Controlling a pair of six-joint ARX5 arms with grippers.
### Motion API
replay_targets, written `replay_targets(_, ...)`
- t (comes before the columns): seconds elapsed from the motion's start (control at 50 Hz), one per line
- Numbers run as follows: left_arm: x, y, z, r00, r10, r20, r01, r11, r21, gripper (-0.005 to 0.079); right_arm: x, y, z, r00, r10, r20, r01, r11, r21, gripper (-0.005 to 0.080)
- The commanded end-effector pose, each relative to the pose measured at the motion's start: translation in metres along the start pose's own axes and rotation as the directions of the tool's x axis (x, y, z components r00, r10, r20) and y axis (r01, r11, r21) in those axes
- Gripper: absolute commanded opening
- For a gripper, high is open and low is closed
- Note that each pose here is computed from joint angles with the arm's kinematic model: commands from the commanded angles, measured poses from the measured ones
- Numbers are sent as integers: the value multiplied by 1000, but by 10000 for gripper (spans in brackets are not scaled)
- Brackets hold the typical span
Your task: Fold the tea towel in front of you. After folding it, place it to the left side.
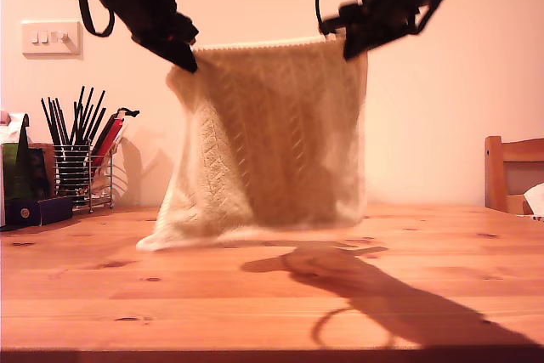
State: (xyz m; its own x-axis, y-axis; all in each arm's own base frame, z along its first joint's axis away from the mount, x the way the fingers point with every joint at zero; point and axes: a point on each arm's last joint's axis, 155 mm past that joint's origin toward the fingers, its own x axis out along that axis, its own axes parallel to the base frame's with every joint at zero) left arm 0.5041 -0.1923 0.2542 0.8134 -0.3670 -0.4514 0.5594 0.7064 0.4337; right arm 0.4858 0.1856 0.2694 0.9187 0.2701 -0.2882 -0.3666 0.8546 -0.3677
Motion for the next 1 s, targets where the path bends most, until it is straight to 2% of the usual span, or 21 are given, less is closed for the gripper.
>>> replay_targets(0.0, -1, 7, -12, 999, 15, -31, -16, 999, -36, -21, -2, -14, -2, 1000, -21, -13, 21, 1000, 19, -13)
replay_targets(0.1, 3, -6, -34, 994, -43, -105, 36, 997, -68, -21, 0, 8, -34, 989, 84, -125, -80, 996, 37, -13)
replay_targets(0.16, 5, -21, -50, 982, -106, -155, 90, 991, -103, -21, 0, 22, -58, 968, 143, -208, -131, 989, 71, -13)
replay_targets(0.24, 7, -39, -70, 962, -174, -210, 140, 976, -168, -21, -3, 41, -85, 931, 218, -293, -194, 975, 108, -13)
replay_targets(0.44, 4, -72, -113, 916, -259, -306, 178, 947, -269, -21, -17, 80, -136, 817, 376, -436, -321, 926, 198, -13)
replay_targets(0.66, -13, -118, -171, 818, -370, -441, 216, 908, -360, -21, -43, 101, -181, 709, 443, -549, -364, 896, 253, -13)
replay_targets(0.88, -41, -162, -216, 690, -460, -558, 235, 872, -429, -21, -78, 125, -218, 570, 523, -634, -409, 850, 333, -13)
replay_targets(0.98, -59, -177, -229, 615, -495, -613, 250, 860, -444, -21, -95, 135, -234, 504, 542, -672, -421, 834, 357, -13)
